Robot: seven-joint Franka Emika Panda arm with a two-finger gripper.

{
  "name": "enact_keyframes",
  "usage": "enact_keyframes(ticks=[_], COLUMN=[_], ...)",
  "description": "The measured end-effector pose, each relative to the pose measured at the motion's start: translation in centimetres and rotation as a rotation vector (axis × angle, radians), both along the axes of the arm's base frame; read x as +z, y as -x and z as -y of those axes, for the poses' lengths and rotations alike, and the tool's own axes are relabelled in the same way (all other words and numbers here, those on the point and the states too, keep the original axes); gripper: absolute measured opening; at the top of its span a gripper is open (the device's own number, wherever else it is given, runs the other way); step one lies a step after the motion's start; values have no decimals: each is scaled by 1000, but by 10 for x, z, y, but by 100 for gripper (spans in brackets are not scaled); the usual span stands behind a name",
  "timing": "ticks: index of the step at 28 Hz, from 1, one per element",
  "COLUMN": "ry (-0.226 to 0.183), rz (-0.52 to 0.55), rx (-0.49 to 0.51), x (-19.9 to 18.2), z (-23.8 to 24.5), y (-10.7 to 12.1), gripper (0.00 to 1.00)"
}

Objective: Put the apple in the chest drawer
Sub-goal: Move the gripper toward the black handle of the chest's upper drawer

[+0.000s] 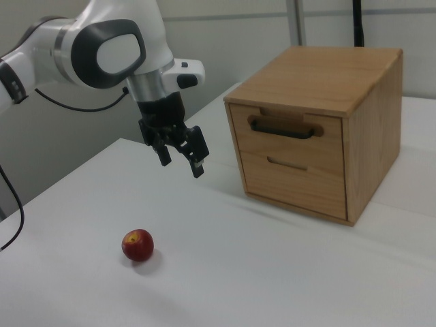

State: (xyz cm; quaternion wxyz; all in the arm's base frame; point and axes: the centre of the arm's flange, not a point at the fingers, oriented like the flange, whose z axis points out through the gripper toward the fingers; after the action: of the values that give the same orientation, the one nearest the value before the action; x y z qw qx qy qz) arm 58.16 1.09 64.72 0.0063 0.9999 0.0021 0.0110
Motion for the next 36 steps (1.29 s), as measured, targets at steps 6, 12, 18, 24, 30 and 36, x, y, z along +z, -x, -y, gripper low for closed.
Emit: enact_keyframes(ticks=[6,12,18,24,30,36], ry=[-1,-1,-34,-127,-237,-402], rz=[5,6,53,229,362,498], rx=[8,-12,-158,-470,-816,-1151], x=[2,3,20,45,51,40], z=[-1,1,19,35,42,39], y=[0,0,10,43,77,89], gripper=[100,100,100,100,100,100])
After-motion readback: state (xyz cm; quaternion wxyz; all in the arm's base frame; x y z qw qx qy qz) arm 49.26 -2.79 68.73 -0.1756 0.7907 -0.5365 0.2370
